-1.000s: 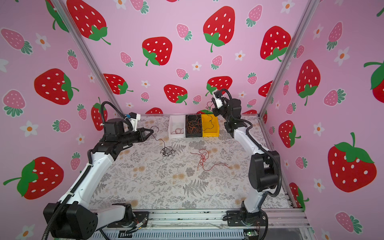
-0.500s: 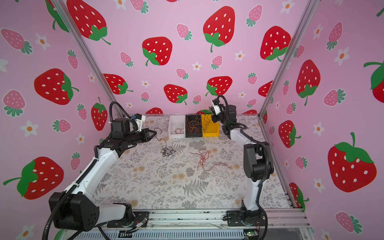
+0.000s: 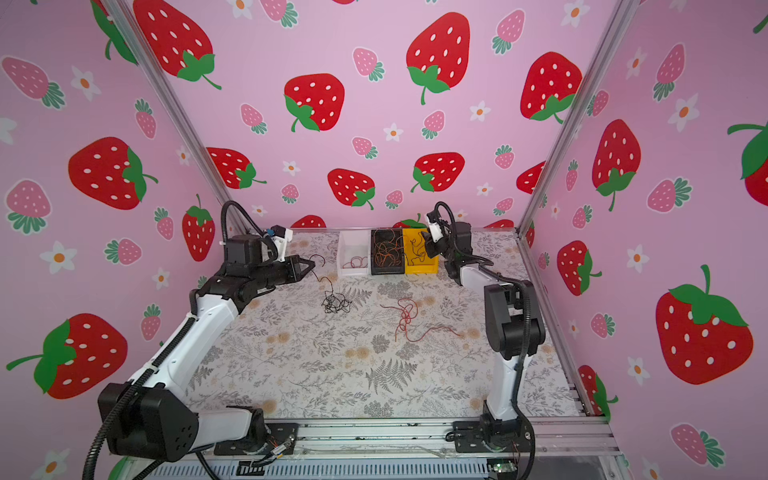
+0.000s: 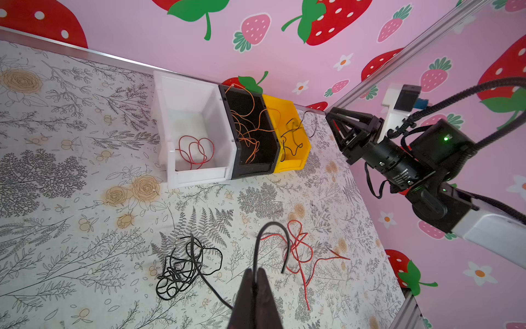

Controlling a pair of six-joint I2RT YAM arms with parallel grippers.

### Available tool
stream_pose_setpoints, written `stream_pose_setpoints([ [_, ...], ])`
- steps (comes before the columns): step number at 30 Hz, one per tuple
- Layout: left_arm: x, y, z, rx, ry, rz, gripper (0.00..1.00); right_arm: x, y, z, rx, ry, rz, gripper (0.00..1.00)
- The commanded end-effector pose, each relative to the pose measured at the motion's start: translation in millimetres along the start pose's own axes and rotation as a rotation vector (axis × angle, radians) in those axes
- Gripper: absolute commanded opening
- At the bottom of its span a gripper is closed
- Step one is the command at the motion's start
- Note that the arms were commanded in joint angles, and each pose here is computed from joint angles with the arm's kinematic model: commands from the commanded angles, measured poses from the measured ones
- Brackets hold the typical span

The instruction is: Untangle the cables

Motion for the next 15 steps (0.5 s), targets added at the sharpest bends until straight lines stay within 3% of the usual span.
stream_pose_setpoints([
  [1,16,-9,-14,-0.022,0.037,-0.038,0.00,5,-5,0,0.003,-0.016,-0.025,0.43],
  [7,17,-25,-27,-0.024,0.066,-0.087,0.00,37,-34,9,-0.005,-0.068,-0.025,0.61],
  [15,18,-39,-45,-0.059,0.089,-0.126,0.00,55,-85,73,0.091,-0.150,0.057,0.64],
])
Point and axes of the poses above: each gripper's point midway between its finger pads, its own y axis out along the fingers, its own z axis along the line the jaws close on, x = y × z, the point moved 7 cm from there along -y, back along the fingers, and after that the axes turned 5 degrees about y, right-handed, at the moved point
